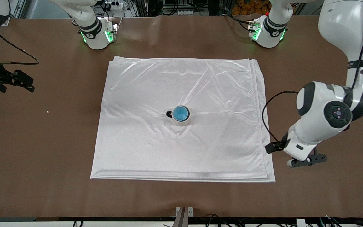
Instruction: Place blue cup into white mug on cloth
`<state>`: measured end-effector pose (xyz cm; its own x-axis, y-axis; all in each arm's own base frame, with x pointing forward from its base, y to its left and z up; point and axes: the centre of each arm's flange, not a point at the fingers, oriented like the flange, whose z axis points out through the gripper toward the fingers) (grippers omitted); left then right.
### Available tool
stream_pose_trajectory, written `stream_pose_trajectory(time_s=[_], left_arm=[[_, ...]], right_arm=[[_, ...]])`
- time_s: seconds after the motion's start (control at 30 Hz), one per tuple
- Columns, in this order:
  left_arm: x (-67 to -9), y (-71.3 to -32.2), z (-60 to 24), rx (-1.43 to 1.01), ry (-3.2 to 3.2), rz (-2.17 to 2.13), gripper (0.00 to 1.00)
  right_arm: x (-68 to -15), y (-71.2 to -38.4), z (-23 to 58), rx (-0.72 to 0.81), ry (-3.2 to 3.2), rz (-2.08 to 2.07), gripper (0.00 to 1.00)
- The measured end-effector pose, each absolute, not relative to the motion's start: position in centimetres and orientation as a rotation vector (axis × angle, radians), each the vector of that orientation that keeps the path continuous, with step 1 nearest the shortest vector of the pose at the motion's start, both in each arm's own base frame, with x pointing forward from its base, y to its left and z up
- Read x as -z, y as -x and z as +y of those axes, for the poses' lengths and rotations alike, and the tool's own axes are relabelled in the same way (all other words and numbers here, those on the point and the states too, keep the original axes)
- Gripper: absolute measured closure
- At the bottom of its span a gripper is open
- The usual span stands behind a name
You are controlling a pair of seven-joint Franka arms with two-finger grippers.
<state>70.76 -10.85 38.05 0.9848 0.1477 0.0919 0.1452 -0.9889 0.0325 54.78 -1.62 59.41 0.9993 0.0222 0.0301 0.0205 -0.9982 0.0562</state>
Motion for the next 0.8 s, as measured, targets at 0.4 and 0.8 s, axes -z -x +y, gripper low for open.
stream_pose_trajectory(time_s=[0.4, 0.8], left_arm=[[-39.3, -67.8, -2.1, 0.070, -3.150, 0.096, 0.00], [-43.1, -60.8, -7.0, 0.090, -3.135, 0.051, 0.00]], right_arm=[[-60.3, -55.1, -1.0, -0.061, -3.087, -0.011, 0.00], [-60.1, -55.3, -1.2, -0.055, -3.088, -0.029, 0.00]])
